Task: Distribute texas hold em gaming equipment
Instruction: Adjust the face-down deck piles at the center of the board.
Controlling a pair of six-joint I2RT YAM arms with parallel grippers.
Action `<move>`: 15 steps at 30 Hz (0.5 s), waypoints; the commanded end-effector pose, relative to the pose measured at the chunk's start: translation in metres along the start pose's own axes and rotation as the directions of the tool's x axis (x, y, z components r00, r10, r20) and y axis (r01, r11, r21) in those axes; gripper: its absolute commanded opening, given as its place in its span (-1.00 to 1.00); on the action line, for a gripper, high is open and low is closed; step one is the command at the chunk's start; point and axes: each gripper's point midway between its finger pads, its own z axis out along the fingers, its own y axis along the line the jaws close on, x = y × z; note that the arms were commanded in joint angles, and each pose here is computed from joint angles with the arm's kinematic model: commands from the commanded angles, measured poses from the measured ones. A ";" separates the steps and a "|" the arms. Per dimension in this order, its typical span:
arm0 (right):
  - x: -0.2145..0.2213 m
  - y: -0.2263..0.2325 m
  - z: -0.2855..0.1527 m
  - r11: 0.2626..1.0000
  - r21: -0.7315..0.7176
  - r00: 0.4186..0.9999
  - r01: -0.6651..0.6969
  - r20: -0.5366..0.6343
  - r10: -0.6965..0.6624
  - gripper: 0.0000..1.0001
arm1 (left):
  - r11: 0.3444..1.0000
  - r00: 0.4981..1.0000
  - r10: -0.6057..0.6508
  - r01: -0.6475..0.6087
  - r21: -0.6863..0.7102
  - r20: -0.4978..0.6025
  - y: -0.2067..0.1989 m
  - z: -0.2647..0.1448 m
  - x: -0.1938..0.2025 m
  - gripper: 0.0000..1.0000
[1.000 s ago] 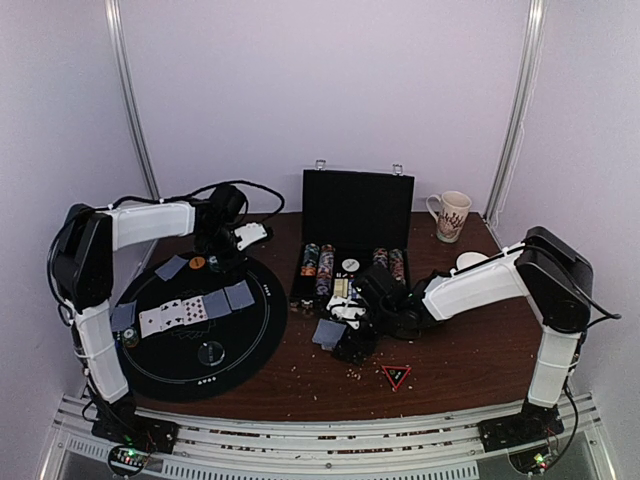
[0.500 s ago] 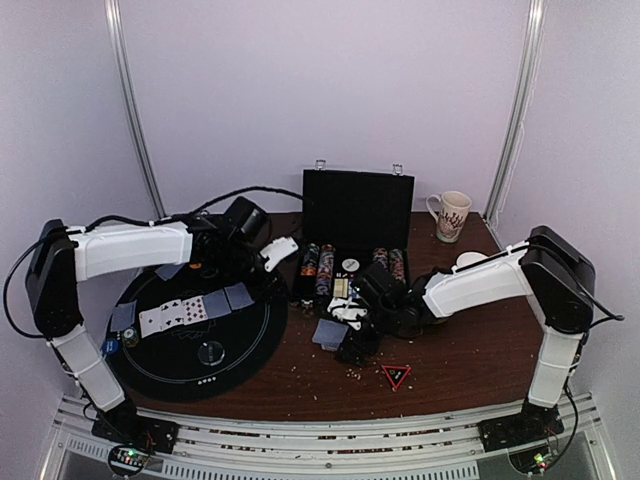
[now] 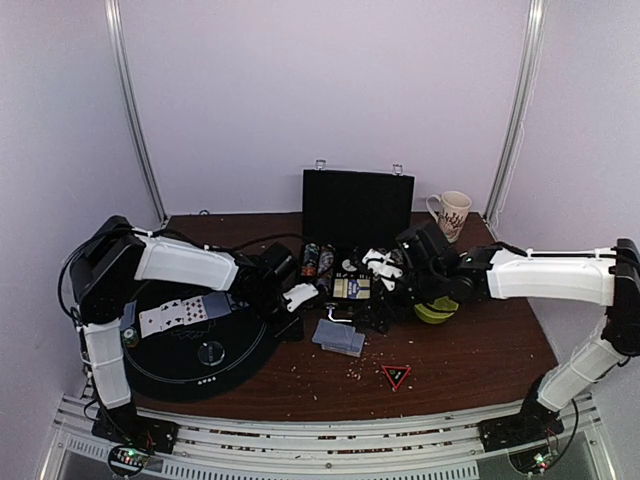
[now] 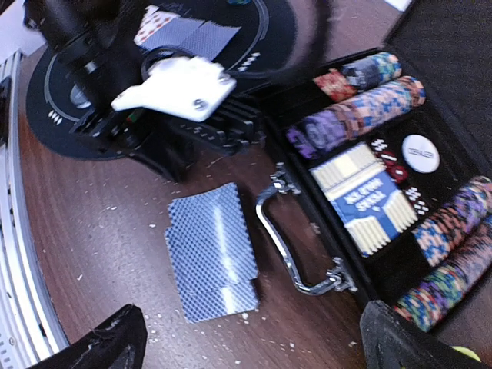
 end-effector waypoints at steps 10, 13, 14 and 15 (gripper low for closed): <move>-0.013 -0.059 -0.061 0.960 0.241 0.977 -0.145 0.187 0.101 1.00 | 0.997 0.995 0.069 -0.067 -0.025 0.069 -0.005 0.026 -0.034 -0.50; -0.014 -0.059 -0.063 0.959 0.241 0.974 -0.148 0.204 0.099 1.00 | 0.996 0.993 0.092 -0.092 -0.010 0.075 -0.013 0.025 -0.036 -0.50; -0.013 -0.060 -0.063 0.959 0.242 0.974 -0.148 0.202 0.099 1.00 | 0.995 0.992 0.099 -0.099 -0.006 0.076 -0.017 0.025 -0.037 -0.50; -0.012 -0.060 -0.061 0.959 0.240 0.975 -0.149 0.199 0.102 1.00 | 0.994 0.991 0.110 -0.110 -0.002 0.076 -0.020 0.025 -0.037 -0.50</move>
